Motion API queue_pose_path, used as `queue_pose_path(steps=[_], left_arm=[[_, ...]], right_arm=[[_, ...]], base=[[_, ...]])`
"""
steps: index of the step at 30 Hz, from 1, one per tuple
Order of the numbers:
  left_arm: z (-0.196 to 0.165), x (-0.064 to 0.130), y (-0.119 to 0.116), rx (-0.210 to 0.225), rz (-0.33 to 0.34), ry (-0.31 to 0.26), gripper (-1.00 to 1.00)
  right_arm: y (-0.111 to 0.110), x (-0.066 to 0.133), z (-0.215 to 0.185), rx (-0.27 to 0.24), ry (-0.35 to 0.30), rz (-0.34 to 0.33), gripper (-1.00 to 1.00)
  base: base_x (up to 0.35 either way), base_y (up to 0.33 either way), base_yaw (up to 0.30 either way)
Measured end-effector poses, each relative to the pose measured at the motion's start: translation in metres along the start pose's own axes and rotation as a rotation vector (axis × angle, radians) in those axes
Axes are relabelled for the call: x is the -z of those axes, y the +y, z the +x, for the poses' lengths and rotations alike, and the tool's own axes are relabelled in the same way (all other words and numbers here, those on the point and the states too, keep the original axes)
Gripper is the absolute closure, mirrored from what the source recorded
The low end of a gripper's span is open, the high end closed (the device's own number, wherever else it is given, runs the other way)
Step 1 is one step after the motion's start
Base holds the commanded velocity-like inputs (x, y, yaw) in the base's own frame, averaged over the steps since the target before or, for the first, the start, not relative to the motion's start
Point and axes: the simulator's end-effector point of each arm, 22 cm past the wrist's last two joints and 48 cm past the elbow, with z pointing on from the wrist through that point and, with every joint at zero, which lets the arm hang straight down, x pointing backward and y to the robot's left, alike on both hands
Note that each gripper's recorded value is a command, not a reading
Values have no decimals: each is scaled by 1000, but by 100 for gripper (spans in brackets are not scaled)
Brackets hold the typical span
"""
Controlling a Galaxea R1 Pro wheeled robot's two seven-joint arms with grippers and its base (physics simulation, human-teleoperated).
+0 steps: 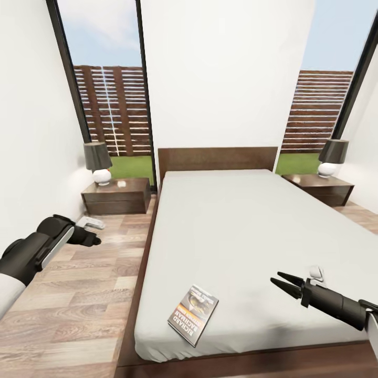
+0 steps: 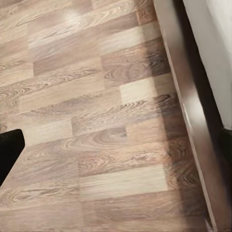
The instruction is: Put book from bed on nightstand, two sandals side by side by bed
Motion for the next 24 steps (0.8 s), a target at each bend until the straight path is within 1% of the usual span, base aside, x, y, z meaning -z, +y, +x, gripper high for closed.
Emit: queue_pose_path(steps=[5, 6, 11, 15, 20, 24], left_arm=[[29, -10, -1, 6, 6, 68, -100], [47, -16, -5, 4, 14, 102, -100], [100, -26, -19, -8, 35, 193, -100], [128, -26, -25, -14, 46, 244, -100], [156, -23, -23, -18, 46, 304, -100], [197, -22, -28, -25, 55, 370, -100]], right_arm=[[-2, 5, -11, -14, -3, 14, -100], [-3, 6, -13, -17, -5, 17, -100], [0, 8, -22, -22, -6, 20, -100], [3, 8, -28, -24, -5, 22, -100], [6, 10, -36, -25, 0, 26, -100], [4, 14, -39, -16, 23, 44, -100]], base=[[0, 0, 0], [0, 0, 0], [0, 0, 0], [0, 0, 0], [0, 0, 0], [0, 0, 0]])
